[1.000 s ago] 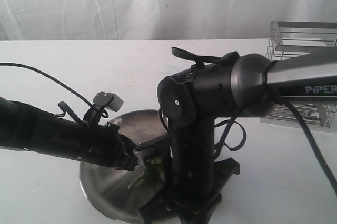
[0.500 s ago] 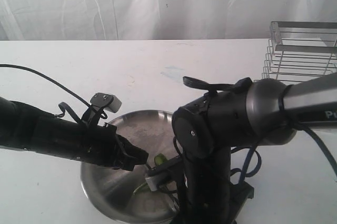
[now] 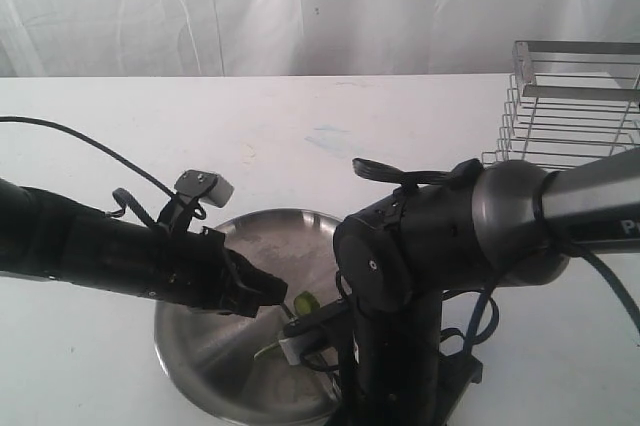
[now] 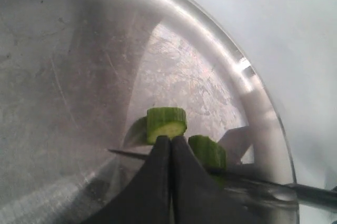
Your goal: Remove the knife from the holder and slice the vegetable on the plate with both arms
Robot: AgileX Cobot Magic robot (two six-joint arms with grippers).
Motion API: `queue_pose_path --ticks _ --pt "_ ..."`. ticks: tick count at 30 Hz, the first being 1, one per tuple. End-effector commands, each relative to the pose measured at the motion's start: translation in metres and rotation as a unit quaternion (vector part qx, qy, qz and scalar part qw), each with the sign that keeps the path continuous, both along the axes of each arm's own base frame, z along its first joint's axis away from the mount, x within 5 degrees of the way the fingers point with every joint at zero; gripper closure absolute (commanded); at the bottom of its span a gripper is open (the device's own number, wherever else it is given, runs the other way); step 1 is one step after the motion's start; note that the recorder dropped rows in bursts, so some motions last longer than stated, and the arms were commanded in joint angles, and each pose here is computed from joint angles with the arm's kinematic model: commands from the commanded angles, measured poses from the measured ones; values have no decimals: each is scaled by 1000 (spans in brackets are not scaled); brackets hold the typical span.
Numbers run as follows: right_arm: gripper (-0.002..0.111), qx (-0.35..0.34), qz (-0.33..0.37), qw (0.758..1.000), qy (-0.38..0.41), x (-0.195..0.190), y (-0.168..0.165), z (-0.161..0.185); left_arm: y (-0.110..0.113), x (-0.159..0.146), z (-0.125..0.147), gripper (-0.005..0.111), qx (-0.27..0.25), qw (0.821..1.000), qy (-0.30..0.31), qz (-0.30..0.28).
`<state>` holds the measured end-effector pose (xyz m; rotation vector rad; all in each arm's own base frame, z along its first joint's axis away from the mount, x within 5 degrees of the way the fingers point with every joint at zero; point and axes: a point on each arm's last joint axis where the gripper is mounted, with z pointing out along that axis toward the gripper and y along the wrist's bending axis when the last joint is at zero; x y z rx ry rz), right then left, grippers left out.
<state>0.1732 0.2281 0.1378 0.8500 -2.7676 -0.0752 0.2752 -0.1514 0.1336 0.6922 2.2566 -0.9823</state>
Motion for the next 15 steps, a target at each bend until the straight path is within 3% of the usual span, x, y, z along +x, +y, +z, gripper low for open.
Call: queue_pose_path --ticks 1,5,15 --pt "108 6 -3 1000 -3 -1 0 2 -6 4 10 107 -30 999 -9 -5" --pt "108 7 -4 1000 -2 -1 1 2 -6 6 7 107 -23 1000 -9 0" --pt "108 8 -6 1000 0 -2 1 2 -2 8 -42 107 25 998 58 14"
